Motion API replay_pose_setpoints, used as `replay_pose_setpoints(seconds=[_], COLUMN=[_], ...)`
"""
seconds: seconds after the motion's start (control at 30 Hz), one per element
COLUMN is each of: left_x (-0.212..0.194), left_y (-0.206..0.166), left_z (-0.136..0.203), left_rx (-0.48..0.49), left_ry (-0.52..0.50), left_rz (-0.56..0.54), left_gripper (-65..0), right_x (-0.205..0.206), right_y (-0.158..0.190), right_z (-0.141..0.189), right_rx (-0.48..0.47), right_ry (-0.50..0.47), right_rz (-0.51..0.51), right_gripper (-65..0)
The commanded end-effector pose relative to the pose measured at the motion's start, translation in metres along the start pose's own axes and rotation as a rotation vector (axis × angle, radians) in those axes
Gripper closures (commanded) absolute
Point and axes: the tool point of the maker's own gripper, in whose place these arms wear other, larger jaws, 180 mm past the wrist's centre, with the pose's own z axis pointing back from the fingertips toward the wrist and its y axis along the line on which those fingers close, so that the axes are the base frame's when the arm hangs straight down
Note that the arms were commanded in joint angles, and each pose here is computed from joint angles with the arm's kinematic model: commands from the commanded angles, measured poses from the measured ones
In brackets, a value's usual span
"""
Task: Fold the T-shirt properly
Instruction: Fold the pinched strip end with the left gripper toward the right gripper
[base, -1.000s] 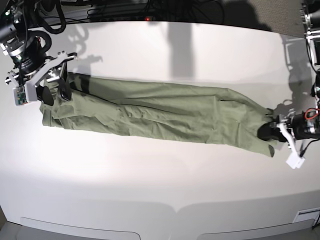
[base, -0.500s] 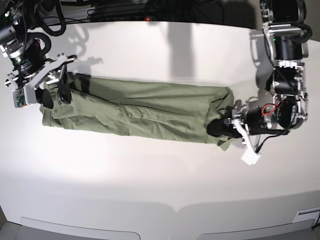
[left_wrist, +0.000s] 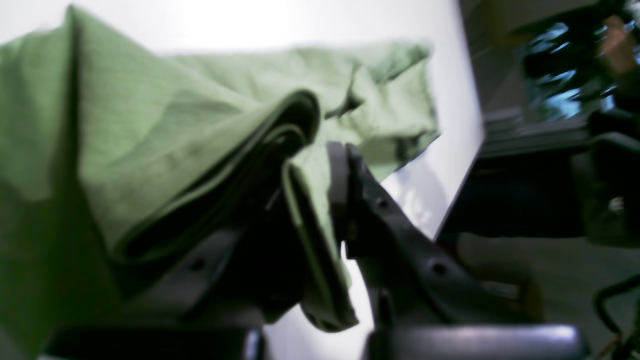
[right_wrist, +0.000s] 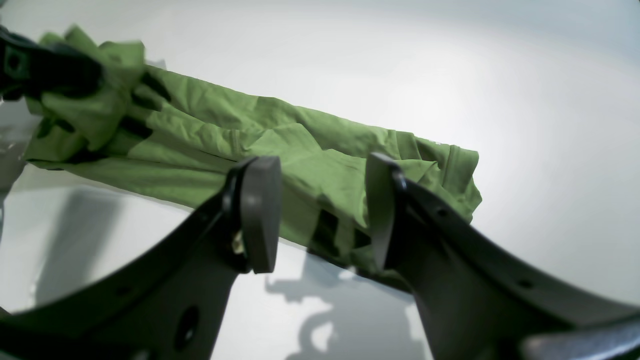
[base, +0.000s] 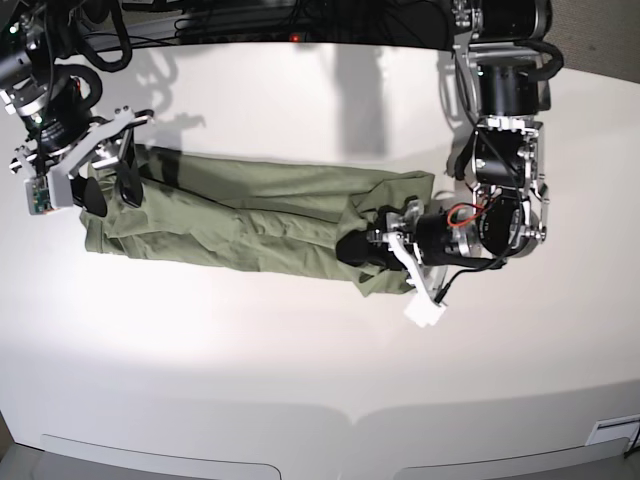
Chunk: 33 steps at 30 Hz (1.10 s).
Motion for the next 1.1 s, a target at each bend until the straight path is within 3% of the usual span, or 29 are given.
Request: replay_pose_setpoints(seconds=[0.0, 0.07, 0.2, 0.3, 0.5, 0.7, 0.77, 0.8, 0.87, 0.97, 1.07], left_x=[0.022, 0.026, 0.042, 0.045, 0.031, 0.013, 0.016, 0.018, 0.023, 0.027, 0.039], left_y=[-0.01, -0.013, -0.037, -0.063, -0.077, -0.048, -0.039, -0.04, -0.052, -0.065, -0.057], left_z=[0.002, 0.001, 0.0, -0.003, -0.015, -0.021, -0.019, -0.019, -0.021, -0.024, -0.024], left_rx=[-0.025, -0.038, -0.158, -0.277, -0.309, -0.151, -0.114, -0.116, -0.145, -0.129, 0.024], left_ry=[-0.06, -0.084, -0.174, -0.196, -0.132, -0.048, -0.073, -0.083, -0.096, -0.079, -0.091], left_rz=[-0.031, -0.027, 0.015, 0.053, 0.027, -0.084, -0.09, -0.089, -0.101, -0.216, -0.388], left_gripper=[0.0, -0.5, -23.3, -30.8, -31.1, -31.1, -31.0, -30.9, -30.8, -30.7, -30.5], right_x=[0.012, 0.012, 0.012, 0.012, 0.012, 0.01, 0.006, 0.005, 0.005, 0.007, 0.004], right_y=[0.001, 0.001, 0.001, 0.001, 0.001, -0.001, -0.015, -0.03, -0.043, -0.048, -0.057], right_z=[0.003, 0.003, 0.003, 0.003, 0.003, 0.003, 0.002, 0.003, 0.002, -0.004, -0.013], right_rx=[0.004, 0.004, 0.004, 0.004, 0.004, -0.006, -0.083, -0.161, -0.224, -0.223, -0.232], right_ry=[-0.043, -0.044, -0.044, -0.044, -0.043, -0.035, -0.007, 0.005, 0.008, 0.008, 0.012], right_rz=[0.017, 0.017, 0.017, 0.017, 0.017, 0.024, 0.011, -0.026, -0.048, -0.067, -0.093], right_gripper=[-27.6, -27.6, -27.6, -27.6, -27.6, -27.6, -27.6, -27.6, -27.6, -27.6, -27.6])
